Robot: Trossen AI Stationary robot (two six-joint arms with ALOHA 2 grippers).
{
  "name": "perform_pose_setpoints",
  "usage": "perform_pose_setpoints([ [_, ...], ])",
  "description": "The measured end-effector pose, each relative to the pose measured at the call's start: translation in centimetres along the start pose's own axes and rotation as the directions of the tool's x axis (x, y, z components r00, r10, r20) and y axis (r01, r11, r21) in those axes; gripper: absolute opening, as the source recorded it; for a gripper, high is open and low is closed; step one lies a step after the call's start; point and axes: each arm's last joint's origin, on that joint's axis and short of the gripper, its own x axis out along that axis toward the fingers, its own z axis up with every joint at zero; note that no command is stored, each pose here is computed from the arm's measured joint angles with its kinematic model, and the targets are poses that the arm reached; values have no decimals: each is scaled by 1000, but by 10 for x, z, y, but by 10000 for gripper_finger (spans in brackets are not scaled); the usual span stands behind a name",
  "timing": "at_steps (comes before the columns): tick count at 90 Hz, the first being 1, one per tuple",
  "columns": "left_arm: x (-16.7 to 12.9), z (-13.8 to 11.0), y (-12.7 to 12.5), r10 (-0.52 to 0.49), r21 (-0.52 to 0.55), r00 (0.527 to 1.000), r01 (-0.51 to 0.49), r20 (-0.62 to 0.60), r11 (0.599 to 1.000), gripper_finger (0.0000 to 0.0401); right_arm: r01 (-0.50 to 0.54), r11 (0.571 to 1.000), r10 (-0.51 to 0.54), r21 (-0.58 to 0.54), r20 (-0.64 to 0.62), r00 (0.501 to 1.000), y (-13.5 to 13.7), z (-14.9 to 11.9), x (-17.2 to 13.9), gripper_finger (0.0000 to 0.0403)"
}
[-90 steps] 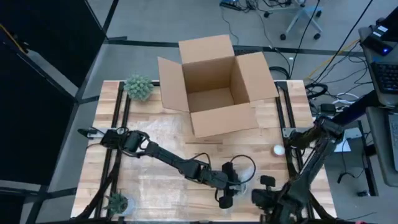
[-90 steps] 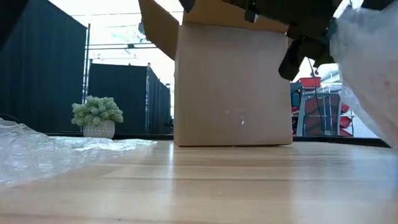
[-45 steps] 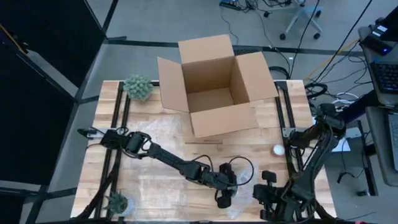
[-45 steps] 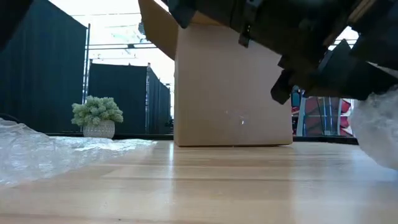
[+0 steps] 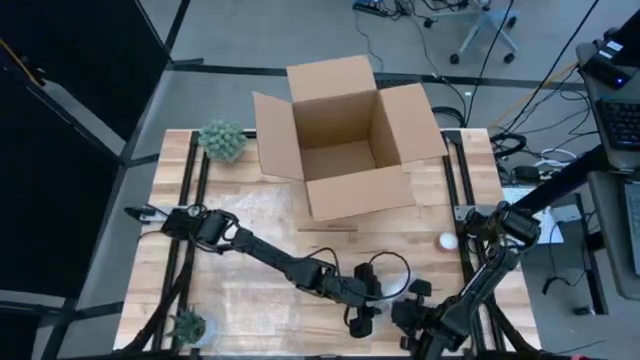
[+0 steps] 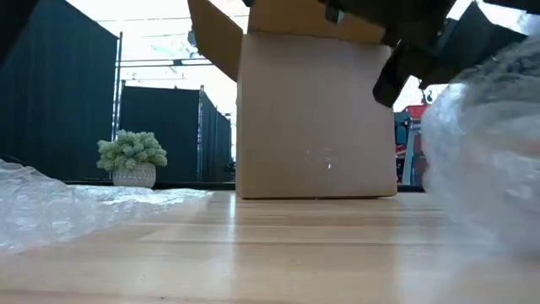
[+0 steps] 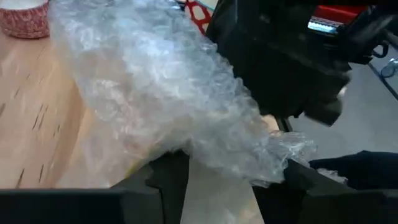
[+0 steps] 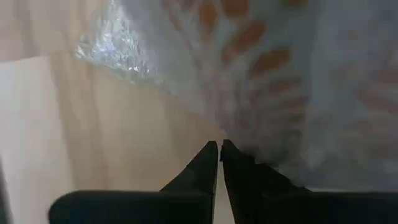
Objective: Wrap mug
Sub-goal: Wrap the orange mug with bubble wrap
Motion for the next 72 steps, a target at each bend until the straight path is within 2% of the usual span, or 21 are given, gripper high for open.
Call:
perform_pose_setpoints([
  [12,0,-1,3,11,0,1000,-11,-19,1000,146,41,999,-41,-9,2,999,-2,1,7,12],
  [19,0,-2,6,22,-1,999,-22,-37,1000,146,28,999,-28,-17,-28,999,-4,3,2,12],
  [35,1,-1,10,30,-3,999,-30,-42,1000,146,-77,997,76,-13,-48,996,-14,6,-35,12],
  [41,0,-1,10,30,0,999,-30,-42,1000,146,-83,996,82,-20,-47,996,-24,8,-52,12],
  [49,1,-1,11,32,4,999,-32,-42,999,146,-31,998,28,-48,-59,998,-43,8,-70,12],
  [57,1,-1,11,35,4,999,-34,-41,999,146,67,996,-70,-56,-56,996,-61,9,-79,12],
  [65,1,-1,11,38,4,999,-38,-40,999,146,138,989,-141,-57,-46,989,-70,13,-77,12],
  [72,1,-1,11,38,4,998,-38,-39,999,146,134,990,-136,-49,-48,990,-72,17,-65,12],
])
